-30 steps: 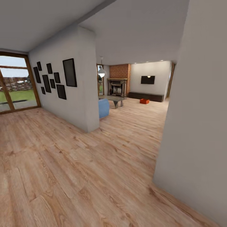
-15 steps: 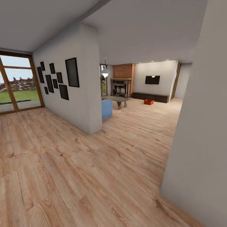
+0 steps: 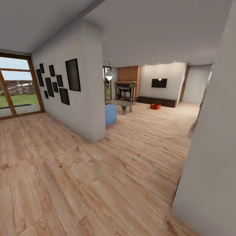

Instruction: Move the two storage containers from the living room to the garage. In the garage, place one container on the floor and stack the other container on top of it (either order is fine).

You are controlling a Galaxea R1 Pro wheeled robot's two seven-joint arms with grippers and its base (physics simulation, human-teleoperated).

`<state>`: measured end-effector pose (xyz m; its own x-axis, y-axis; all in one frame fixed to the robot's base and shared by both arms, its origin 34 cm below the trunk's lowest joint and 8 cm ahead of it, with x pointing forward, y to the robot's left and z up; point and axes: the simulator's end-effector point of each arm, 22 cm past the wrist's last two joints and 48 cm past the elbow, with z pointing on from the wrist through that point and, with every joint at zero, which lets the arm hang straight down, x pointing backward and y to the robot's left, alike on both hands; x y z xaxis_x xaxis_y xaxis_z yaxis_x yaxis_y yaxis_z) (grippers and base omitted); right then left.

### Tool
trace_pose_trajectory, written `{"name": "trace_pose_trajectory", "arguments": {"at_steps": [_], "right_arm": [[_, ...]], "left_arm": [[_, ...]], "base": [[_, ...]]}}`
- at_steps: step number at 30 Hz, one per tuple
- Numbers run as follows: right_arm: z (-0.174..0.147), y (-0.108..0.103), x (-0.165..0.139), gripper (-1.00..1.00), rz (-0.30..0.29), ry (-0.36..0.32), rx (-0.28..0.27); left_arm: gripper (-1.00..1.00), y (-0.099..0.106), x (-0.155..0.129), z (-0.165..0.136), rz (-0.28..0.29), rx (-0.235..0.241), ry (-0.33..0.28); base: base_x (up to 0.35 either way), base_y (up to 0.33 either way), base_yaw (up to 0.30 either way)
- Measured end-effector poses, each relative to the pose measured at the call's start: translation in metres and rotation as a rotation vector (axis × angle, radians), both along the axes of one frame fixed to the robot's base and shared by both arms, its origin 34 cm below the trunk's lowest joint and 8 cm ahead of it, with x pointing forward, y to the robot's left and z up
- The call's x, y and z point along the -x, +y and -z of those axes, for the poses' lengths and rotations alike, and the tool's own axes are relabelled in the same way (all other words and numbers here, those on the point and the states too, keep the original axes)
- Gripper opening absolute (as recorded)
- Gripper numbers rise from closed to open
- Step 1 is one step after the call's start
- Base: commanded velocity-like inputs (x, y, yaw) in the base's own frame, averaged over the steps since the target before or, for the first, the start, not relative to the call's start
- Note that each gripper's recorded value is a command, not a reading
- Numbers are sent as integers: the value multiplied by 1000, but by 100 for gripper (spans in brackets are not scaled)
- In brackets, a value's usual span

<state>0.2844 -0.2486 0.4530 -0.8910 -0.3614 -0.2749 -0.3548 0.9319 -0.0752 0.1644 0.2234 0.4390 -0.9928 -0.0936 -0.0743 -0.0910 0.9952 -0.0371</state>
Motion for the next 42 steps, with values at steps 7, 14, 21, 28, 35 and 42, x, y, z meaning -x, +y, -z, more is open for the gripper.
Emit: {"name": "trace_pose_trajectory", "arguments": {"at_steps": [7,14,21,28,35,42], "right_arm": [[0,0,0,100,-2,0,0],[0,1,0,100,-3,0,0],[0,1,0,100,-3,0,-1],[0,0,0,100,-3,0,0],[0,1,0,100,-3,0,0],[0,0,0,100,-3,0,0]], "left_arm": [[100,-1,-1,0,1,1,-3],[100,-1,-1,0,1,0,-4],[100,0,-1,0,0,0,-4],[100,0,-1,0,0,-1,-4],[100,0,-1,0,0,-1,-4],[100,0,-1,0,1,-1,-4]], "base": [[323,0,0],[323,0,0],[323,0,0],[323,0,0],[323,0,0],[323,0,0]]}}
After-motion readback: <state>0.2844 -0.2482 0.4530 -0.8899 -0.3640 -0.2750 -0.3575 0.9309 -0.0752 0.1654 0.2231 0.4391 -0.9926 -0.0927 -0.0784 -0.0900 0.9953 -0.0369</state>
